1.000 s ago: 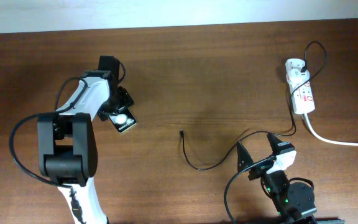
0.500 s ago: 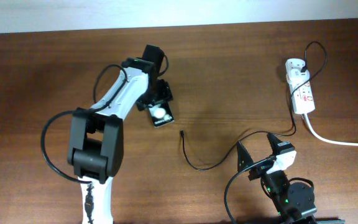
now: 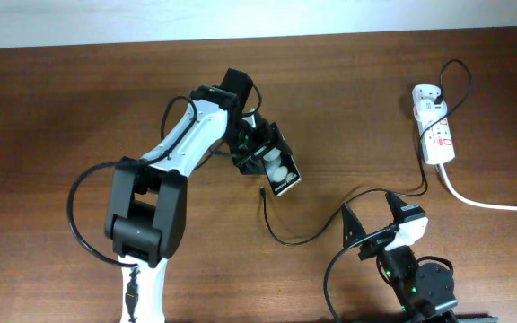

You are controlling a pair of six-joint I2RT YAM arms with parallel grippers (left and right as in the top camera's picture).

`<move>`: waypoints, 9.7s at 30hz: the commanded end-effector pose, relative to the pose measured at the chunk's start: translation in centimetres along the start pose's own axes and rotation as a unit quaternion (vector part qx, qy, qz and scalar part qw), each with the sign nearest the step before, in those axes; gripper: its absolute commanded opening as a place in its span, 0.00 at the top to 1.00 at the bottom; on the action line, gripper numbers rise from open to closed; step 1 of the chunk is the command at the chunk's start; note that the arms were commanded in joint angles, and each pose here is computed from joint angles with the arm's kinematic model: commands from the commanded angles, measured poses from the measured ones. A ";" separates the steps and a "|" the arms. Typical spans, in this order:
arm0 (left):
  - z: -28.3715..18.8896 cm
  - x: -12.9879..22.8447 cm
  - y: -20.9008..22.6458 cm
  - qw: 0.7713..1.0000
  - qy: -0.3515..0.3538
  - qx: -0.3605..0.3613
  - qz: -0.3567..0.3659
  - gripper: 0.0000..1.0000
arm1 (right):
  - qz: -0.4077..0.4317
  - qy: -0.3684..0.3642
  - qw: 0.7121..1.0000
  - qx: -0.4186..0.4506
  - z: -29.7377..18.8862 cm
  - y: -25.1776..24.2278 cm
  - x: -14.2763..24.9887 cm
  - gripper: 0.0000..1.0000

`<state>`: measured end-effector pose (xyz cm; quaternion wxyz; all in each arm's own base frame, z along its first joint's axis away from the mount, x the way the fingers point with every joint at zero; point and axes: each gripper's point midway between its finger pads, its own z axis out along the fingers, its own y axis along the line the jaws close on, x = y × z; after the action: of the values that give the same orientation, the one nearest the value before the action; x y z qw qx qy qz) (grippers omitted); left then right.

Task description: Plug charger to phone and switch on socket

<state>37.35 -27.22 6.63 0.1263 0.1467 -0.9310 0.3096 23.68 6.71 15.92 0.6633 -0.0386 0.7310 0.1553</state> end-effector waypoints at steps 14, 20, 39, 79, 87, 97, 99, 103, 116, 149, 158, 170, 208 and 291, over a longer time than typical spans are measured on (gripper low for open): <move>-3.9 1.8 -3.6 0.982 0.106 0.155 -0.023 1.00 | 0.270 0.150 0.950 -0.043 0.6 2.4 6.0 0.01; -3.8 1.7 -3.6 0.982 0.103 0.154 -0.022 1.00 | 0.262 0.152 0.949 -0.086 0.5 3.9 5.4 0.01; -3.4 -0.6 -2.5 0.991 0.049 0.116 -0.048 1.00 | 0.134 0.265 0.951 -0.086 16.1 12.0 3.9 0.20; -12.9 4.5 5.2 0.866 -0.395 0.162 0.261 0.01 | 0.522 0.300 0.754 -0.262 18.8 9.3 1.3 0.96; -12.5 0.1 2.5 0.848 -0.410 0.268 0.202 0.01 | 0.516 0.265 0.757 -0.301 19.1 11.3 -0.4 0.96; -14.3 -0.3 -1.4 0.796 -0.424 0.390 0.187 0.01 | 0.507 0.280 0.751 -0.317 18.5 14.1 0.1 0.96; -14.5 -0.1 -1.6 0.794 -0.421 0.399 0.181 0.00 | 0.507 0.280 0.751 -0.317 18.5 15.1 0.3 0.96; -14.7 -0.1 -1.7 0.796 -0.413 0.412 0.164 0.16 | 0.509 0.274 0.754 -0.311 18.7 15.0 0.3 0.96; -16.0 0.5 -2.5 0.778 -0.418 0.435 0.174 0.76 | 0.511 0.274 0.753 -0.310 18.6 16.8 0.6 0.96; -13.6 -4.7 1.3 0.901 -0.120 0.416 0.020 1.00 | 0.368 0.290 0.856 -0.216 15.6 4.0 5.7 0.02; -14.8 -4.3 -0.4 0.891 -0.104 0.426 0.116 1.00 | 0.132 0.299 0.944 -0.043 9.5 0.5 -3.3 0.01; -12.7 -3.7 0.5 0.912 -0.038 0.406 0.032 1.00 | 0.015 0.332 0.943 -0.033 5.8 5.2 -2.2 0.02; -13.6 -0.4 -6.4 0.900 0.109 0.419 -0.058 1.00 | 0.101 0.517 0.849 0.039 4.3 0.6 7.2 0.01; -13.0 -7.4 -3.5 0.902 -0.159 0.391 0.092 1.00 | 0.214 0.333 0.900 -0.185 13.6 14.2 0.6 0.96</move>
<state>46.84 -20.64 15.58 -0.1003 0.1588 -0.7520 0.6318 32.29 24.32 15.92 0.2938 -0.0553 0.8650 0.4029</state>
